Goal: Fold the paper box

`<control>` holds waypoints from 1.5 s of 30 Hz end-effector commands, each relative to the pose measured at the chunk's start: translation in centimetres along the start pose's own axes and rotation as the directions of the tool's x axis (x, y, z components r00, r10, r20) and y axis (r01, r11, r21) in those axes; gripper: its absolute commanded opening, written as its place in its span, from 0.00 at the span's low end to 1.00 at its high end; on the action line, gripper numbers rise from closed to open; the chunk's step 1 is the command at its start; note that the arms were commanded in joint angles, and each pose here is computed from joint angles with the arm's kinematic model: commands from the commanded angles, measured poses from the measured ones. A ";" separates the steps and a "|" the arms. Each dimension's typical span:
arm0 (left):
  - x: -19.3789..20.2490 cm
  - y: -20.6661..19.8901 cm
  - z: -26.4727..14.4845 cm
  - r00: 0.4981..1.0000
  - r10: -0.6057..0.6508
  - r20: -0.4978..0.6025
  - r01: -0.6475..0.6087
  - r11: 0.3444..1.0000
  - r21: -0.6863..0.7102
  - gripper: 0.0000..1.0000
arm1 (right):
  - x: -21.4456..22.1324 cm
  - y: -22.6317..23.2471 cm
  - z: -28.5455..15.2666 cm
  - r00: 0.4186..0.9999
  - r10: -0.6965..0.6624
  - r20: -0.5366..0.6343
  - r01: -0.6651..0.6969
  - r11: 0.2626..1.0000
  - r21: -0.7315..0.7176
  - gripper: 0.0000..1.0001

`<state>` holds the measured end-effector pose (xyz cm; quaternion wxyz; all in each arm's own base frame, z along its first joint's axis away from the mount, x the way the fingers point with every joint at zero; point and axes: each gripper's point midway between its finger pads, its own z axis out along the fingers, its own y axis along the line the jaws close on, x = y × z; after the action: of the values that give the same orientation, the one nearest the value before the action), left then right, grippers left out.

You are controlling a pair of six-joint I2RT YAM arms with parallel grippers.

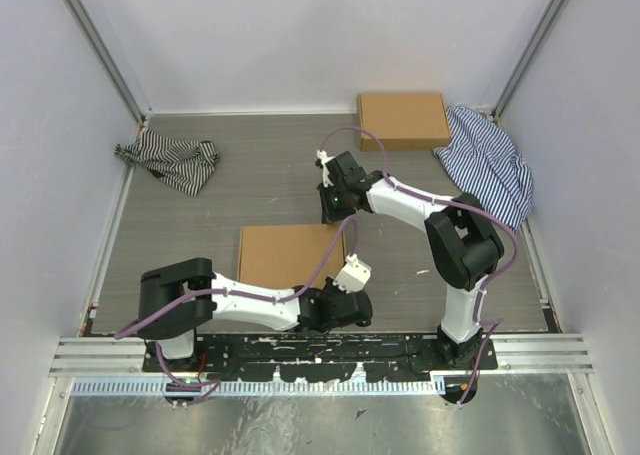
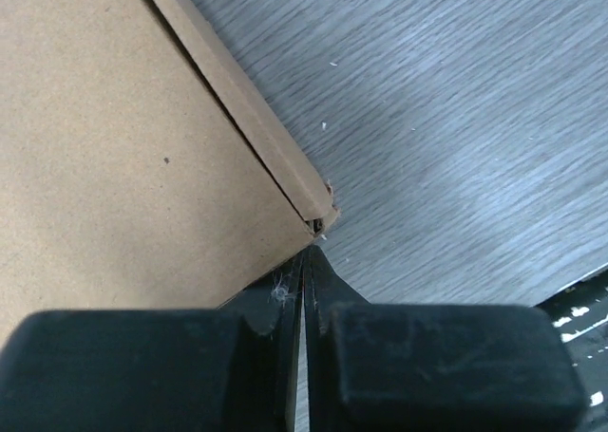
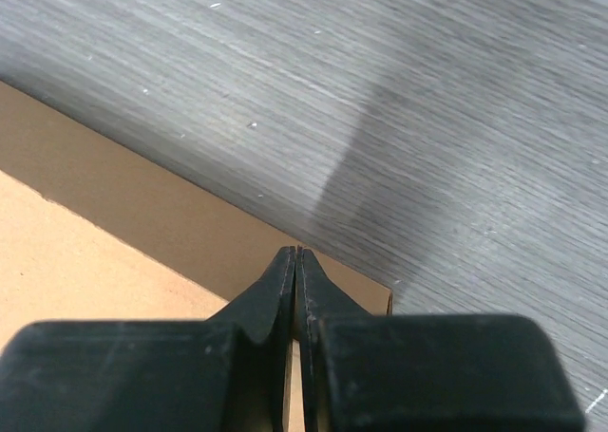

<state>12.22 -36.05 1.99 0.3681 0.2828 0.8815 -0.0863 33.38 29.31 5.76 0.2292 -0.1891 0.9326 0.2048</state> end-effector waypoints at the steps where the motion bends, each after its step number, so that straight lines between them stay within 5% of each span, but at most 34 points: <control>1: -2.5 2.9 0.3 0.997 0.007 0.078 0.003 0.993 -0.121 0.11 | 2.3 -2.2 -0.9 0.994 0.067 -0.090 -0.059 0.994 0.089 0.09; 20: -7.1 2.5 -0.7 0.993 -0.018 0.117 0.028 0.996 -0.086 0.15 | -5.0 -4.4 -5.5 0.992 0.077 0.103 -0.095 0.978 0.185 0.35; 23: -8.1 2.7 -2.4 0.990 -0.029 0.135 0.038 0.997 -0.068 0.24 | -6.1 -4.5 -7.4 0.984 0.078 0.159 -0.108 0.975 0.192 0.39; 27: -9.3 2.8 -4.7 0.986 -0.056 0.160 0.061 0.998 -0.024 0.49 | -7.7 -4.2 -10.7 0.965 0.071 0.252 -0.123 0.973 0.197 0.44; 31: -10.2 3.5 -7.0 0.978 -0.100 0.181 0.099 0.995 0.013 0.54 | -8.7 -4.2 -14.1 0.934 0.069 0.351 -0.152 0.965 0.214 0.46; 37: -9.4 9.5 -9.2 0.968 -0.157 0.196 0.177 0.980 -0.087 0.65 | -7.0 -4.6 -18.5 0.883 0.056 0.465 -0.180 0.958 0.226 0.49; 45: -8.7 23.3 -12.7 0.914 -0.348 0.209 0.392 0.891 -0.229 0.85 | -1.8 -5.0 -20.2 0.857 0.085 0.508 -0.206 0.960 0.188 0.52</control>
<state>21.98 -21.90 17.75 0.4607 0.0803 0.8792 -0.0908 30.38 16.42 20.69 0.4386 -0.0503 0.8871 0.1346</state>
